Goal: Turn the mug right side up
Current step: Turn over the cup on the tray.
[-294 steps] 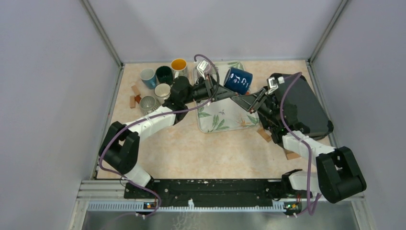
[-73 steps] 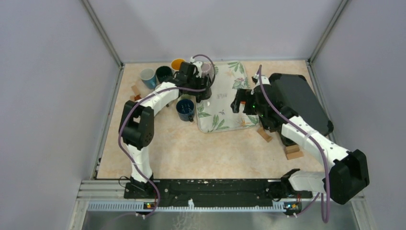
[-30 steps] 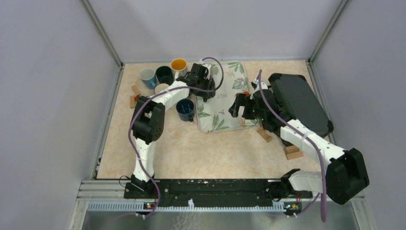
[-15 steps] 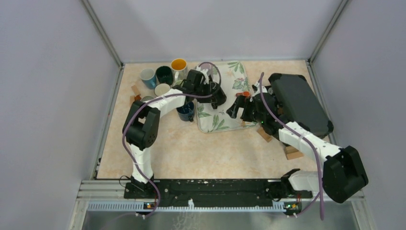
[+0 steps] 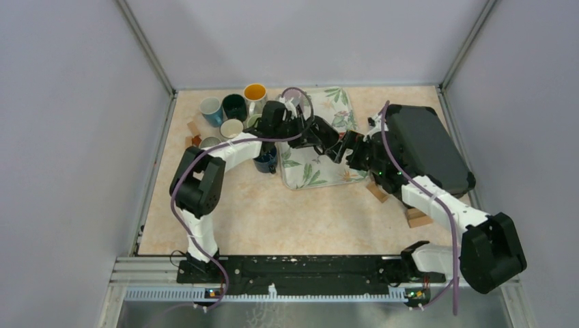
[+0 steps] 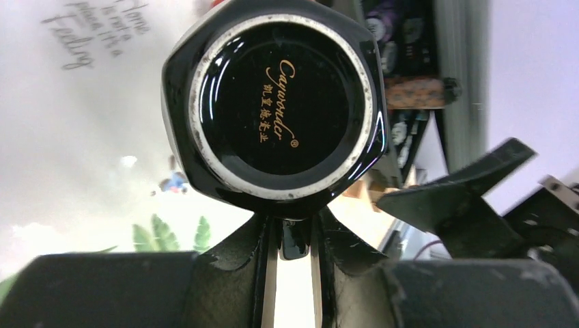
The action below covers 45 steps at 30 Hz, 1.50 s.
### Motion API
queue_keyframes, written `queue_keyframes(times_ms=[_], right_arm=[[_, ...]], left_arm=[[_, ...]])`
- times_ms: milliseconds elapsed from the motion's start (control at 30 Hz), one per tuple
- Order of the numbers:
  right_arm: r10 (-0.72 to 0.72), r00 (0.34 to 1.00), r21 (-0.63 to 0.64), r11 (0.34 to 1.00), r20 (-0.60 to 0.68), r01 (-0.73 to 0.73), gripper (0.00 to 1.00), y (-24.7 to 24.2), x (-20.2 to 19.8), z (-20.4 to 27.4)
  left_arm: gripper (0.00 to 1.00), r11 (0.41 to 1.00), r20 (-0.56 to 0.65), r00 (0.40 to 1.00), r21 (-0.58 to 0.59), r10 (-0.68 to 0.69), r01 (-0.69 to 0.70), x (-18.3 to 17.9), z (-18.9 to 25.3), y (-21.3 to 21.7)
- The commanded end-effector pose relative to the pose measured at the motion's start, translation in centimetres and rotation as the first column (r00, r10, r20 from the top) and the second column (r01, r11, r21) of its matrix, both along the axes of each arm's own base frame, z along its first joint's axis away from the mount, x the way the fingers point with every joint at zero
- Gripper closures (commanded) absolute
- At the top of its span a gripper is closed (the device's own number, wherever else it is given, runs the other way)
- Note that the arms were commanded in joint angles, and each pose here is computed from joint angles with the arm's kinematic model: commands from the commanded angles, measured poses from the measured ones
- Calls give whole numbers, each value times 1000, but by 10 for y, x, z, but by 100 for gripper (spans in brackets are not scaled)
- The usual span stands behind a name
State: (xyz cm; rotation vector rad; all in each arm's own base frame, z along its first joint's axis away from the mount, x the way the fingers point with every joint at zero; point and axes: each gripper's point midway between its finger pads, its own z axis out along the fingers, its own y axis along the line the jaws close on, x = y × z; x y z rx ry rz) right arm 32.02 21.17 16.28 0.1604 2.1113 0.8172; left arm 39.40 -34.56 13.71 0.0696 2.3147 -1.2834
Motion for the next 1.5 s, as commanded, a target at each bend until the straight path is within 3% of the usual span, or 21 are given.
queue_keyframes(times_ms=[0,267,667,967,1167,1467], right_arm=[[12,993,131,991,117,-28,4,1,6,47],[19,977,318,944,212,-87,5,-4,6,98],[80,947,555,794,311,-250,12,12,3,152],[126,937,622,718,325,-312,28,21,4,162],[147,935,659,674,323,-334,43,27,6,163],[165,932,672,654,322,-347,57,34,8,164]], left_arm=[[100,959,270,962,-264,-32,106,-7,134,-13],[100,884,330,943,-424,-53,198,-28,194,-15],[100,775,361,929,-563,-82,287,-49,237,-13],[100,749,350,932,-591,-96,300,-55,236,-12],[100,728,351,930,-608,-112,317,-60,236,-14],[100,719,340,931,-614,-131,326,-63,232,-16]])
